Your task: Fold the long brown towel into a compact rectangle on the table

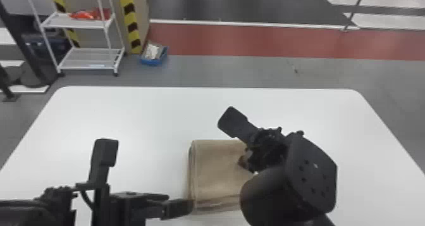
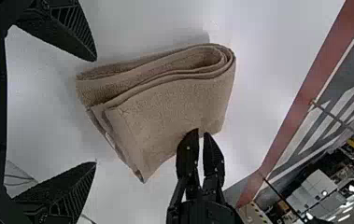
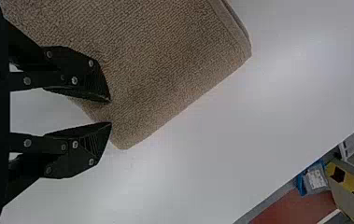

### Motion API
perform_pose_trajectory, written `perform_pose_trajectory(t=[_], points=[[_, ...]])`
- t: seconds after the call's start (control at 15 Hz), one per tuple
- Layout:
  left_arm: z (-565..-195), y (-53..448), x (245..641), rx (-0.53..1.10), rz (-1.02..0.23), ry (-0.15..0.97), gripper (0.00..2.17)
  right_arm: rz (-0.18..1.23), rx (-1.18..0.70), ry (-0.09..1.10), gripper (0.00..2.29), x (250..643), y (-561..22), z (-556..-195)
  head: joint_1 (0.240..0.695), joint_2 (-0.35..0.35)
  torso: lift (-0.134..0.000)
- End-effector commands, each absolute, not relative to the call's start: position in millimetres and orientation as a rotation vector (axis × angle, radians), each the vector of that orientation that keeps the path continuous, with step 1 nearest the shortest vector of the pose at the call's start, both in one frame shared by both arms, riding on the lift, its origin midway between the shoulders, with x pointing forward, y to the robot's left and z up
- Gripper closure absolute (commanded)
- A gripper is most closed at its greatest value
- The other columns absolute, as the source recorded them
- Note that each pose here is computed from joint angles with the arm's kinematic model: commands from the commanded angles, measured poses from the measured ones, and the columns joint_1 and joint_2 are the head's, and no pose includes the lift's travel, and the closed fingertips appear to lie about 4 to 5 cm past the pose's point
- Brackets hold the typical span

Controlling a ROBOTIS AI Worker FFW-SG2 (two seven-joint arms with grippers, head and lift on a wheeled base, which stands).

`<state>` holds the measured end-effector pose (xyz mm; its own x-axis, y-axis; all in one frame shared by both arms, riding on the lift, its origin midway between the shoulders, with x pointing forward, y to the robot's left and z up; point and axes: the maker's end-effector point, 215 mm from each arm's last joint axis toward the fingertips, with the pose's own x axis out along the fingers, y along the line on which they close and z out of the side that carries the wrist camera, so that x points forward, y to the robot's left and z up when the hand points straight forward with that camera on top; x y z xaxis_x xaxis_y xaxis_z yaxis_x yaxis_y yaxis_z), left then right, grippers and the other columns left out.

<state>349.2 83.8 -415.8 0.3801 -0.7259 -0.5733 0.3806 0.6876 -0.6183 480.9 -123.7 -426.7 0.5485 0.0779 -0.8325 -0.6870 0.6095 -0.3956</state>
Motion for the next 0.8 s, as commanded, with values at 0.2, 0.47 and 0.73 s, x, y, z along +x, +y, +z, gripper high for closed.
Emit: perform_pose_trajectory(t=[0.2, 0.47, 0.73], points=[[-403.4, 95.4, 363.1, -0.437, -0.716, 0.872, 0.09, 0.359, -0.516, 0.784, 0.11, 495.8, -155.6, -371.7, 0.695, -0.057, -0.124], [-363.8, 119.7, 410.6, -0.4, -0.661, 0.583, 0.08, 0.375, -0.187, 0.507, 0.07, 495.1, -160.0, -331.2, 0.695, -0.085, -0.124], [-295.0, 183.1, 443.7, -0.299, -0.457, 0.084, 0.08, 0.206, -0.161, 0.268, 0.07, 474.7, -200.9, -330.6, 0.695, -0.045, -0.124]])
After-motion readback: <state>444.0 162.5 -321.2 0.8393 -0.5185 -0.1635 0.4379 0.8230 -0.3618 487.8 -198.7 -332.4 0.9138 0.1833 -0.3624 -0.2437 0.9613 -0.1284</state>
